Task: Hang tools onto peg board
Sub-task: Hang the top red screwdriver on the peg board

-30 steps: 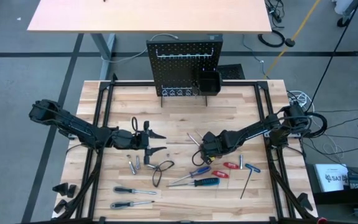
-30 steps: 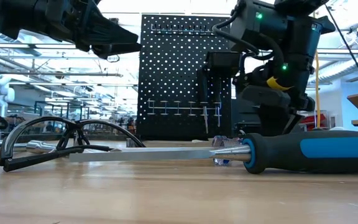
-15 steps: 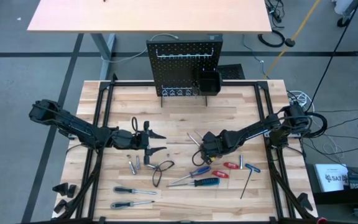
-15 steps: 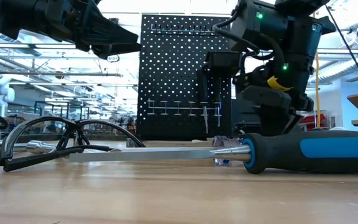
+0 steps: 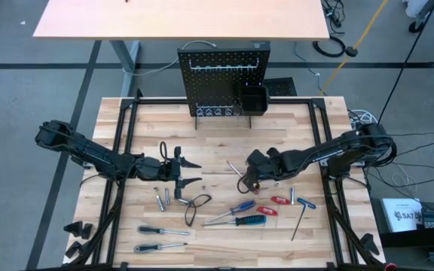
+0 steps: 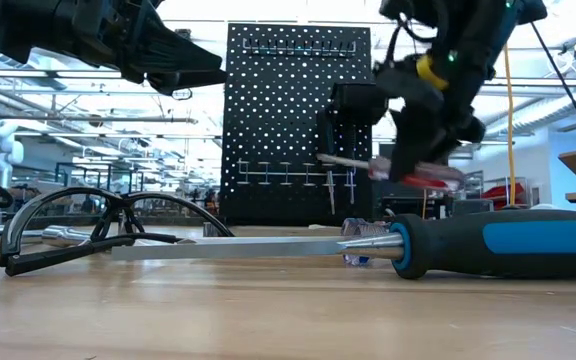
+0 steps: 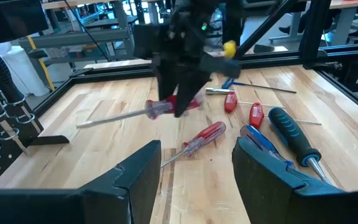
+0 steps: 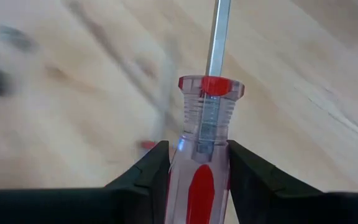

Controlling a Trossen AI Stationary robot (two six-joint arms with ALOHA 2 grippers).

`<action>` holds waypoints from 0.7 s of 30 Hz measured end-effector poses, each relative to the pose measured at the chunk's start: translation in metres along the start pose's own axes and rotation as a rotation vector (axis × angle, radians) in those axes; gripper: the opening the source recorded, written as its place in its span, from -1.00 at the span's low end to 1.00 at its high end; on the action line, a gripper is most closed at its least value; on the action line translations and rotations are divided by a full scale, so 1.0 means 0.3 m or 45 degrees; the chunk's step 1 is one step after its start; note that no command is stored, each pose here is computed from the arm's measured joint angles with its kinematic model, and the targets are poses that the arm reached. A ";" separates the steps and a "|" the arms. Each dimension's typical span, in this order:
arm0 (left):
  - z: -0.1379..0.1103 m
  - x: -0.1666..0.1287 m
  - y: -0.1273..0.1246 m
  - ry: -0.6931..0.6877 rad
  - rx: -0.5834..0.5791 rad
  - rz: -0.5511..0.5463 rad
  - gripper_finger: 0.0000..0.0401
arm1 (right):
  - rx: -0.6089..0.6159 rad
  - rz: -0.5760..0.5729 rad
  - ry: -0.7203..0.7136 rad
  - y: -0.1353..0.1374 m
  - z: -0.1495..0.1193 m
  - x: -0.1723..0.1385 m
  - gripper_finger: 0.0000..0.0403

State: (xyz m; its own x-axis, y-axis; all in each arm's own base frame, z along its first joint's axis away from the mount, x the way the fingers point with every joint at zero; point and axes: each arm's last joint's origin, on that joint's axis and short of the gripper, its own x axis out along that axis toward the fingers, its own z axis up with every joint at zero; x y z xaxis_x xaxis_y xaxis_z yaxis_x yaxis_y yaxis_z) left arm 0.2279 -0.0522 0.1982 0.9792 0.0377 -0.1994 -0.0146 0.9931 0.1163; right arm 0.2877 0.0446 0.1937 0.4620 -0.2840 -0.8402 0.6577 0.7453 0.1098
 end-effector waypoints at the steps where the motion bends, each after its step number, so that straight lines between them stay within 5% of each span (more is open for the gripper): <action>1: 0.000 0.000 0.000 0.000 0.001 0.000 0.00 | -0.006 0.044 -0.030 0.011 0.008 -0.004 -0.40; 11: 0.011 0.000 0.001 -0.043 -0.047 0.002 0.00 | -0.200 0.427 -0.458 0.127 0.094 -0.053 -0.40; 21: 0.069 -0.008 -0.002 -0.272 -0.173 -0.099 0.00 | -0.340 0.626 -0.842 0.181 0.162 -0.122 -0.40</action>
State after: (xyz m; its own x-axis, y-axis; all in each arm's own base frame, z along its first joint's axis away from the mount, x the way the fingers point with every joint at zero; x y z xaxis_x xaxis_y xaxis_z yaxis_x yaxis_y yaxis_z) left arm 0.2299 -0.0554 0.2189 0.9988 -0.0491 0.0090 0.0493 0.9984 -0.0263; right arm 0.3355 0.0662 0.2563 0.9630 -0.1228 -0.2397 0.1687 0.9688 0.1815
